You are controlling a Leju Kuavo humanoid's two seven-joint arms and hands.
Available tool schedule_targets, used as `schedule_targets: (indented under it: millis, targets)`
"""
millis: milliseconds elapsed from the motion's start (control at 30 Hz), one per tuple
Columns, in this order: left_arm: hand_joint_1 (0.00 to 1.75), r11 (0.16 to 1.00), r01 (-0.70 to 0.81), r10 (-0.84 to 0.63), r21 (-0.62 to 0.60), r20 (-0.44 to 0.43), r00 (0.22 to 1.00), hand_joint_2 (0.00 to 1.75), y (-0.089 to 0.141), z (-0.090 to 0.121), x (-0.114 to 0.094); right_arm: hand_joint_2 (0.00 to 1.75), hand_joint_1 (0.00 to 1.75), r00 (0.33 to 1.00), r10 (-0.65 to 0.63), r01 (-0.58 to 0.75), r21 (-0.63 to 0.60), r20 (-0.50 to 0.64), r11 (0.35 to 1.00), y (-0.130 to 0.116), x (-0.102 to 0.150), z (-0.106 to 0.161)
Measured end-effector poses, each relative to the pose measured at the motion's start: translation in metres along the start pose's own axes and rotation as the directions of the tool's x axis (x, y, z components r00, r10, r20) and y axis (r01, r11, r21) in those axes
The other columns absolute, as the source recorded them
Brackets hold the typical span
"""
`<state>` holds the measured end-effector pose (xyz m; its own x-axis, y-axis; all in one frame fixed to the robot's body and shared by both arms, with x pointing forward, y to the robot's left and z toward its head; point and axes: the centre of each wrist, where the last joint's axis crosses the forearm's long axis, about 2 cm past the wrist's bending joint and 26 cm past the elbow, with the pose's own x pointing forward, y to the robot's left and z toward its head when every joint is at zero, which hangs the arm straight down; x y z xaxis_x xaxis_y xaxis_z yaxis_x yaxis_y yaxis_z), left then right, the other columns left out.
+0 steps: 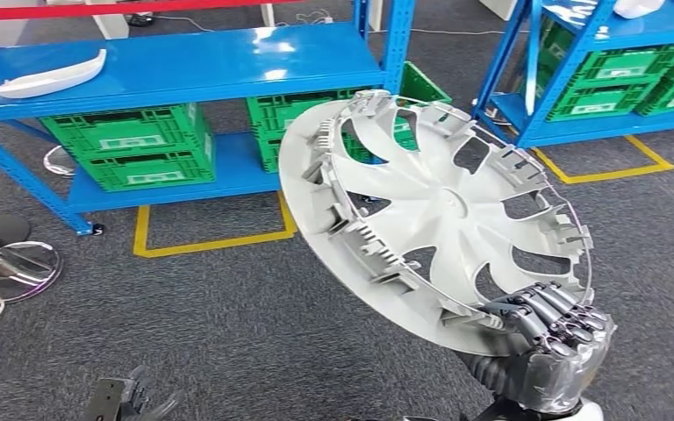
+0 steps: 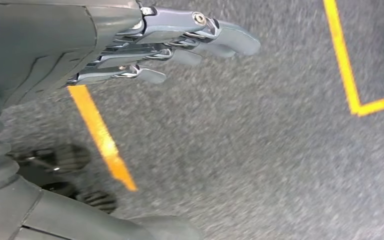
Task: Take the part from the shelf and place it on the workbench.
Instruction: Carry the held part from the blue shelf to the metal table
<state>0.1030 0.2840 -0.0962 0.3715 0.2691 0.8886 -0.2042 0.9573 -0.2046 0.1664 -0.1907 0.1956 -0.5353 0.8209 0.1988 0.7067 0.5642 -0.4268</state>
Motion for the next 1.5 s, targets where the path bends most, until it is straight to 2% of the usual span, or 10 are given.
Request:
schedule_targets:
  millis: [267,533,767,933,1500]
  targets:
    - [0.00,1.000,-0.013,0.013,-0.009,0.008,1.000,1.75,0.000,0.000,0.000,1.75,1.75,1.000,0.020,-0.020,0.004,0.007,1.000,-0.002,-0.002,-0.001]
    - [0.00,0.999,-0.024,0.024,-0.022,0.009,1.000,1.75,-0.011,-0.001,0.000,1.75,1.75,0.999,0.046,-0.046,0.013,0.001,0.999,-0.006,-0.004,0.002]
    - [0.00,0.998,-0.026,0.028,-0.054,0.035,0.999,1.75,-0.025,-0.014,0.008,1.75,1.75,0.996,0.085,-0.085,0.000,0.011,0.996,-0.014,-0.007,-0.001]
    - [0.00,0.995,-0.012,0.018,-0.102,0.063,0.998,1.75,-0.043,-0.028,0.018,1.75,1.75,0.994,0.105,-0.105,-0.022,0.003,0.994,-0.023,-0.009,-0.003]
    - [0.00,0.980,0.046,-0.031,-0.192,0.081,0.996,1.75,-0.061,-0.037,0.025,1.75,1.75,0.987,0.154,-0.156,-0.043,-0.037,0.987,-0.049,-0.012,0.003]
